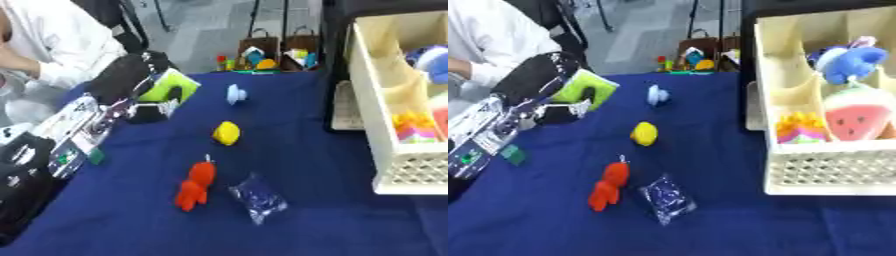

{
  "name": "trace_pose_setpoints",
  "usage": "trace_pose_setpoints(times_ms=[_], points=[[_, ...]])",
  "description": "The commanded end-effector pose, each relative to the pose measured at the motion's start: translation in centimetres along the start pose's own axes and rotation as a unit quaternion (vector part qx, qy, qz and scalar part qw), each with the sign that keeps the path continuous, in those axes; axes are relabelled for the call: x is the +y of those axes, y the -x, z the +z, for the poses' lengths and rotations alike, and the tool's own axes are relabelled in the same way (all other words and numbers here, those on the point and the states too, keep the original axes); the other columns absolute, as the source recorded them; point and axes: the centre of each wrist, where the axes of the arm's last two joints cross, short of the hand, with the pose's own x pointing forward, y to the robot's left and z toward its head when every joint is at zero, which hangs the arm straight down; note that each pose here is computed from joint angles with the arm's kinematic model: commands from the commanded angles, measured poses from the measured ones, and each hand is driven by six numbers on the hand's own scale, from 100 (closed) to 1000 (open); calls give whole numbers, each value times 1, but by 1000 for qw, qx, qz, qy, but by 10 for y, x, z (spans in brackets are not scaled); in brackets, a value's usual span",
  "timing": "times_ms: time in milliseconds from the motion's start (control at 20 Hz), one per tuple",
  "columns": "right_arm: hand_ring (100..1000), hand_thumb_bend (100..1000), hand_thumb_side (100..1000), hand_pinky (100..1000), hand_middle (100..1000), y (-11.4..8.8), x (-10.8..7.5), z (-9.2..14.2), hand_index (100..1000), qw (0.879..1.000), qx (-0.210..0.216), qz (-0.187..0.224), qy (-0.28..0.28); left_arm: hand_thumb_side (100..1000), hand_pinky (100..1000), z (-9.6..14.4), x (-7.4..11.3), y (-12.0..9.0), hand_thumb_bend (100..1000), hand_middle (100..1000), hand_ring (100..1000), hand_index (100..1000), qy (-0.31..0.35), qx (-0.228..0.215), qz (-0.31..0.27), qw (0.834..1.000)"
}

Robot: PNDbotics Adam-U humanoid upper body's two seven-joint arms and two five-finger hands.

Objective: Pick up objects from table and place into drawer.

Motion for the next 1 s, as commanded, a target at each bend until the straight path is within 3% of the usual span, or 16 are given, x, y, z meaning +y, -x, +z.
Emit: trace_pose_setpoints(times_ms=[50,100,150,500,1000], points=[[665,100,891,686,598,-2,-1,-7,752,1000,-13,-4,8,309,530,-2,24,1,100,568,721,697,-30,-12,-39,999],[665,100,891,686,598,-2,-1,-7,752,1000,-13,-5,9,356,528,-2,25,-1,100,566,720,694,-34,-14,-41,998],[665,100,891,686,598,-2,-1,-7,752,1000,-13,-5,9,314,530,-2,27,-3,100,568,718,693,-38,-17,-44,998],[664,100,889,686,600,-2,-1,-7,751,1000,-9,-5,11,343,536,-2,48,-20,100,559,710,682,-97,-43,-65,992],[661,100,888,682,604,-2,-3,-6,751,1000,1,-5,11,372,526,1,92,-54,100,548,713,676,-145,-106,4,984]])
